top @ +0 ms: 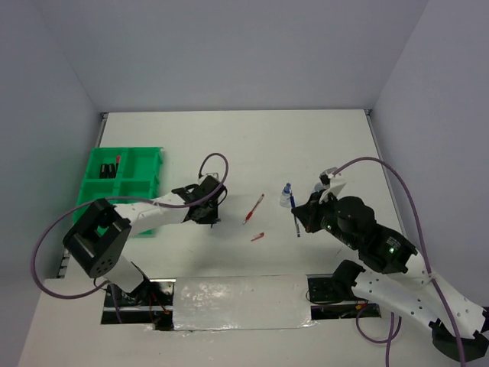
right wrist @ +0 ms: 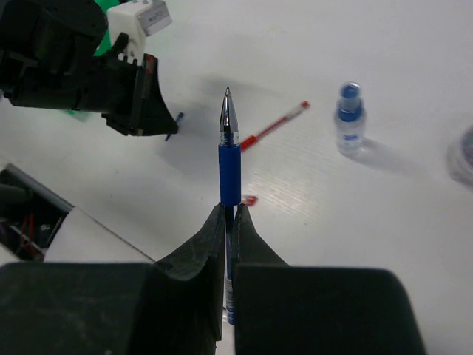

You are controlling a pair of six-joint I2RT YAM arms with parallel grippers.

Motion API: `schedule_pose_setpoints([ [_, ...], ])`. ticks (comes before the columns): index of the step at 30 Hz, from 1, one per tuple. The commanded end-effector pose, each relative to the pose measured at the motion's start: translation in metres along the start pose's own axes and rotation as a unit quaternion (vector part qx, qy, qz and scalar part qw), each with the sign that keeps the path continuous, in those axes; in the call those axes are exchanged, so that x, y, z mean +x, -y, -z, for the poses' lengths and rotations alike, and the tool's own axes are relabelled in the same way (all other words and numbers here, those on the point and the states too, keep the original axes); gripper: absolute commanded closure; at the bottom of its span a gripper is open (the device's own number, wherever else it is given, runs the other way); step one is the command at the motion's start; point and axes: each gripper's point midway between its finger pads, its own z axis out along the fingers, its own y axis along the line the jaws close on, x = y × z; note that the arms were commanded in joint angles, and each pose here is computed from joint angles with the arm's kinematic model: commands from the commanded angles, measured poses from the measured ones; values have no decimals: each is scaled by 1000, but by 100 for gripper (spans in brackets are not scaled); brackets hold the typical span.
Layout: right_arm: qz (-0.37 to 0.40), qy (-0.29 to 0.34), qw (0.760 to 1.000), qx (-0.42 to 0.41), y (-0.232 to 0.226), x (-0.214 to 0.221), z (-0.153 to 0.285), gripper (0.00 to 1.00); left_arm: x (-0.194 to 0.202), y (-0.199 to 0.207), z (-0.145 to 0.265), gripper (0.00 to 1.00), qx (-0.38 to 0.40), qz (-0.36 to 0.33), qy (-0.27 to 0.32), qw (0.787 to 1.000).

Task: Sort the stationery into containers
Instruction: Close the pen cap on the pen.

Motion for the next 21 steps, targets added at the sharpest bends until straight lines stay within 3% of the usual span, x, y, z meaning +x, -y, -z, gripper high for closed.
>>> schedule_pose_setpoints([
  [1,-11,3,995,-95,-34,7,-13,100,-23,10,39,100,37,38,49,997],
  [6,-53,-24,986,-157,-61,27,-38,100,-72,31,104,100,116,77,156,978],
  [10,-82,-51,966,-240,-94,45,-55,100,-96,42,154,100,193,119,230,946],
  [14,-116,-31,946,-302,-124,37,-59,100,-104,56,186,100,278,141,274,910],
  [21,-101,-11,943,-318,-152,23,-78,100,-109,62,218,100,334,148,306,879],
])
